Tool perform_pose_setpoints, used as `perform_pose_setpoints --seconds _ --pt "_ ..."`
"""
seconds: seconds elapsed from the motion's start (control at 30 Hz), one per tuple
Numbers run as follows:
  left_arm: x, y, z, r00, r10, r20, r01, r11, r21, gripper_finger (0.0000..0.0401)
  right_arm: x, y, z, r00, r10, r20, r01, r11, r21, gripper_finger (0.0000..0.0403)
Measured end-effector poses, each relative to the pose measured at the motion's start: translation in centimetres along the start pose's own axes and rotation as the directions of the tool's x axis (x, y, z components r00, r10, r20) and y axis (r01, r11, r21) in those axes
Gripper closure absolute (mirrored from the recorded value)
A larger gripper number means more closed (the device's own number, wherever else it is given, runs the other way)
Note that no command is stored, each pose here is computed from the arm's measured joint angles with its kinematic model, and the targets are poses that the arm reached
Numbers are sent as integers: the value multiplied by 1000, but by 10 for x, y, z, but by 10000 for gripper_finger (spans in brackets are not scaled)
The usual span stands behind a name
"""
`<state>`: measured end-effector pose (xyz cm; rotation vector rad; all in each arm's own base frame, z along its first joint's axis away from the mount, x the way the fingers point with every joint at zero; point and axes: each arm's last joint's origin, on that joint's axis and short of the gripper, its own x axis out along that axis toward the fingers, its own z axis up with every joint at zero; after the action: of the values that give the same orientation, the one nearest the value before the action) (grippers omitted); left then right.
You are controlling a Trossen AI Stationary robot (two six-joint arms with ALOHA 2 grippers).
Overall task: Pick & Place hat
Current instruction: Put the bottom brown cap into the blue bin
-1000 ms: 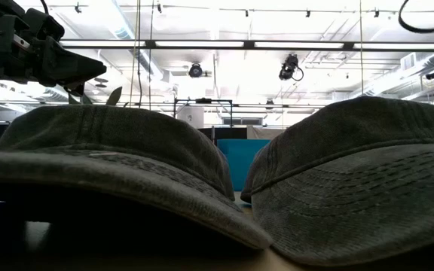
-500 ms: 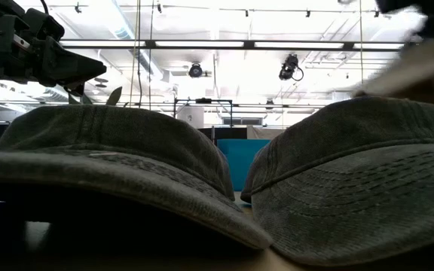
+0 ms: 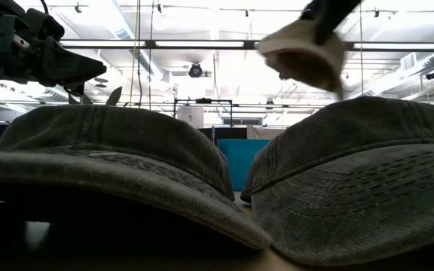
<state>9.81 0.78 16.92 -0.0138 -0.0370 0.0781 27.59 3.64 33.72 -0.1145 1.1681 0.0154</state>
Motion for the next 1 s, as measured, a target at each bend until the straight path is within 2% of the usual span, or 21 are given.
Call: perform_pose_setpoints --seconds 0.2,0.43,0.63,0.77,1.0 --pt "0 0 0 1000 0 0 0 1000 0 334 33 -31 28 997 -24 -79 20 998 -52 403" --pt "0 0 0 1000 0 0 0 1000 0 334 76 -53 33 975 -30 -219 24 999 -29 403" --pt "0 0 0 1000 0 0 0 1000 0 334 117 -54 37 952 -11 -307 -9 998 -64 403" --pt "0 0 0 1000 0 0 0 1000 0 334 141 -51 39 941 65 -331 -87 995 -51 403" --pt "0 0 0 1000 0 0 0 1000 0 334 165 -50 41 933 94 -348 -112 993 -32 396"
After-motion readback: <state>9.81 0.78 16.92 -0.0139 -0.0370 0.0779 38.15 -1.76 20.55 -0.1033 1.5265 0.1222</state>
